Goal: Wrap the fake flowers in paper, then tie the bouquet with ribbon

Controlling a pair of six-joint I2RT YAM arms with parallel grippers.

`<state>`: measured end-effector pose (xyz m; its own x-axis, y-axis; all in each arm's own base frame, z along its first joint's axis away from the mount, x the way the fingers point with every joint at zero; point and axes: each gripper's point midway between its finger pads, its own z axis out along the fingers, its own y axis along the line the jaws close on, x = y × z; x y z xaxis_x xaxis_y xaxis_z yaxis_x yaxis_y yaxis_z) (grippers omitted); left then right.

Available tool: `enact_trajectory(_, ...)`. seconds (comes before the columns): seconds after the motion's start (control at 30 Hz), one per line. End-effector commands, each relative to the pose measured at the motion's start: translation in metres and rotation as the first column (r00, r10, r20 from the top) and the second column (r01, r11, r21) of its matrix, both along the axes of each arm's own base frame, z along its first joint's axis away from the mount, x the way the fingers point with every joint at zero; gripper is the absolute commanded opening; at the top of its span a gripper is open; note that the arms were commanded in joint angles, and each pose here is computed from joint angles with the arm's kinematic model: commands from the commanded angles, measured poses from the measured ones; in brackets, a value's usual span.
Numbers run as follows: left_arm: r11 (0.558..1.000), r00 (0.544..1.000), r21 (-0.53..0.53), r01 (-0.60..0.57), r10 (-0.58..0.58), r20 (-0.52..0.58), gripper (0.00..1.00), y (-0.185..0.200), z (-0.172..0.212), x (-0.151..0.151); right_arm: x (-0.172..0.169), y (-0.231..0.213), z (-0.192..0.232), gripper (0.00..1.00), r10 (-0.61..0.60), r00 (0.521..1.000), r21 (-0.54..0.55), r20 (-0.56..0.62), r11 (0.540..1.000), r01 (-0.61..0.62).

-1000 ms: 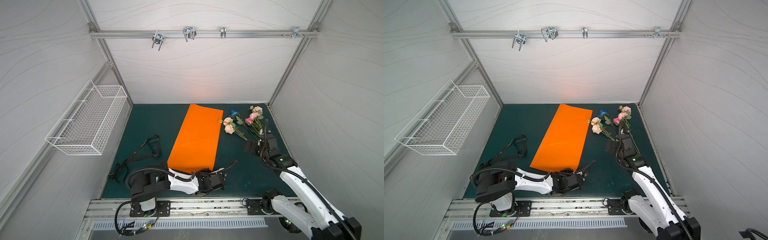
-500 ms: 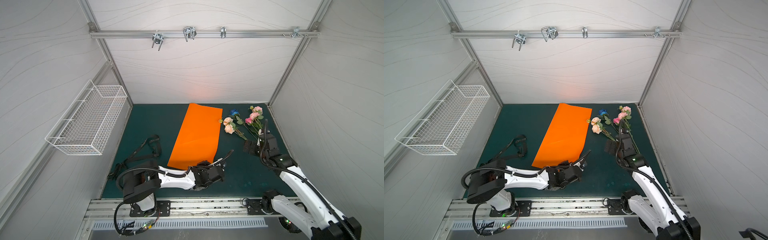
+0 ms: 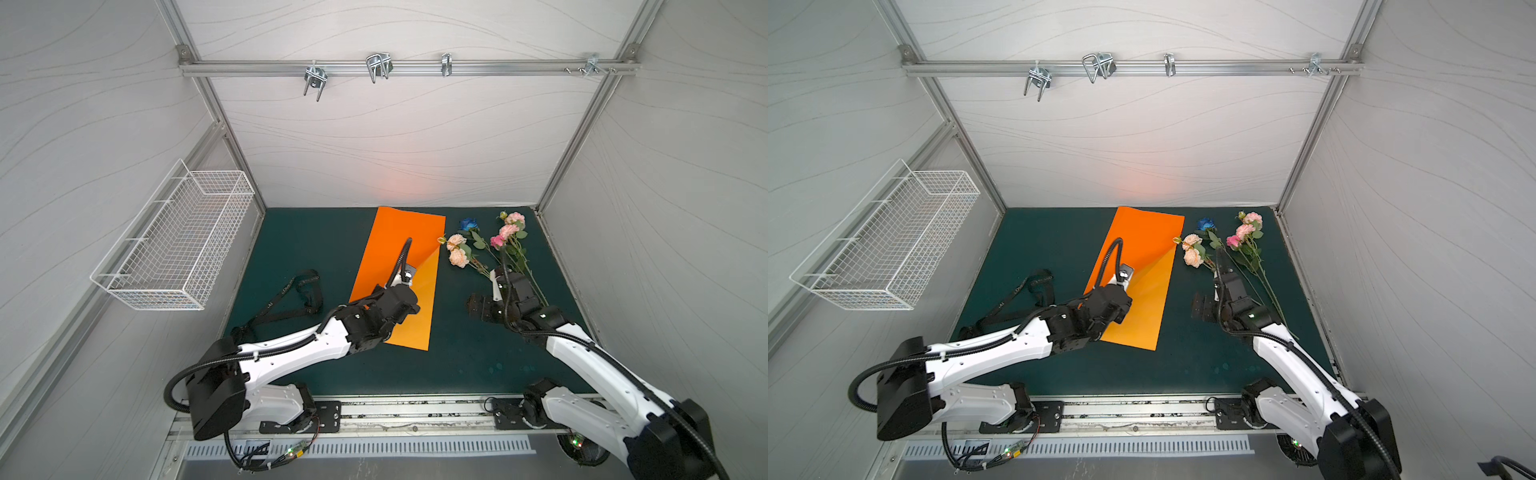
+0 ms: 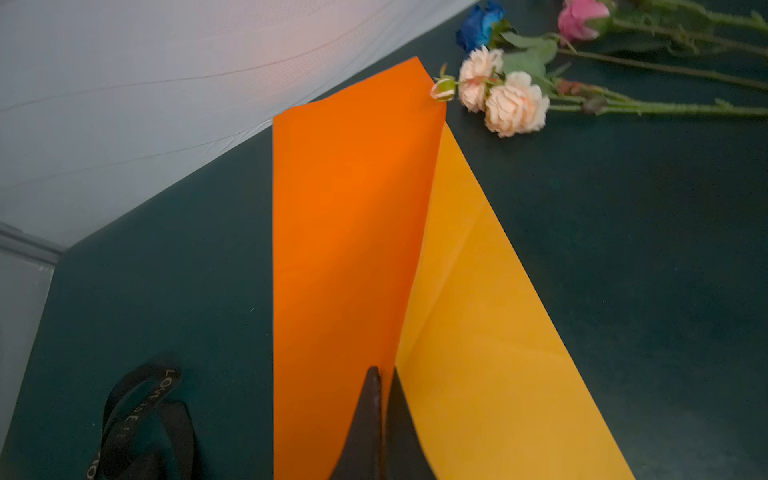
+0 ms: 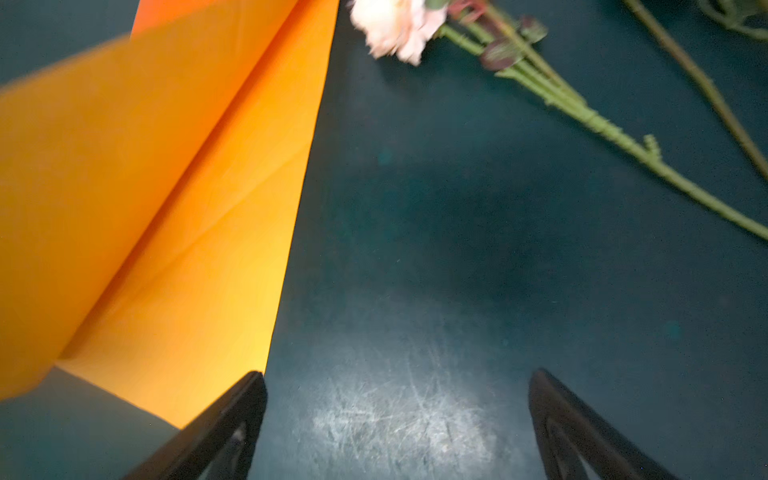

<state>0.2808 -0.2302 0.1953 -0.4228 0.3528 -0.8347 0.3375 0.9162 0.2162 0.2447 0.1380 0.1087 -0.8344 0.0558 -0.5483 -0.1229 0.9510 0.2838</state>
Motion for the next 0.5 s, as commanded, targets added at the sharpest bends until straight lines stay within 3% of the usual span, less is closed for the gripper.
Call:
enact_trajectory(0.0, 0.982, 0.998, -0.175, -0.066, 0.064, -0.014, 0.00, 0.012, 0.028, 0.000, -0.002, 0.032, -0.004, 0.99, 0.087, 0.996, 0.004, -0.023, 0.996, -0.087)
enact_trajectory(0.07, 0.967, 0.997, -0.242, -0.075, 0.076, -0.005, 0.00, 0.019, 0.041, -0.001, -0.005, 0.048, -0.012, 0.99, 0.121, 0.991, 0.009, -0.064, 0.993, -0.121)
enact_trajectory(0.3, 0.899, 0.995, -0.433, -0.060, 0.086, 0.041, 0.00, 0.030, 0.091, -0.005, -0.010, 0.092, -0.033, 0.99, 0.171, 0.967, 0.202, -0.188, 0.970, -0.132)
enact_trajectory(0.47, 0.848, 0.985, -0.509, -0.148, 0.175, 0.005, 0.00, 0.049, 0.096, 0.005, -0.002, 0.089, -0.038, 0.99, 0.170, 0.969, 0.097, -0.182, 0.983, -0.154)
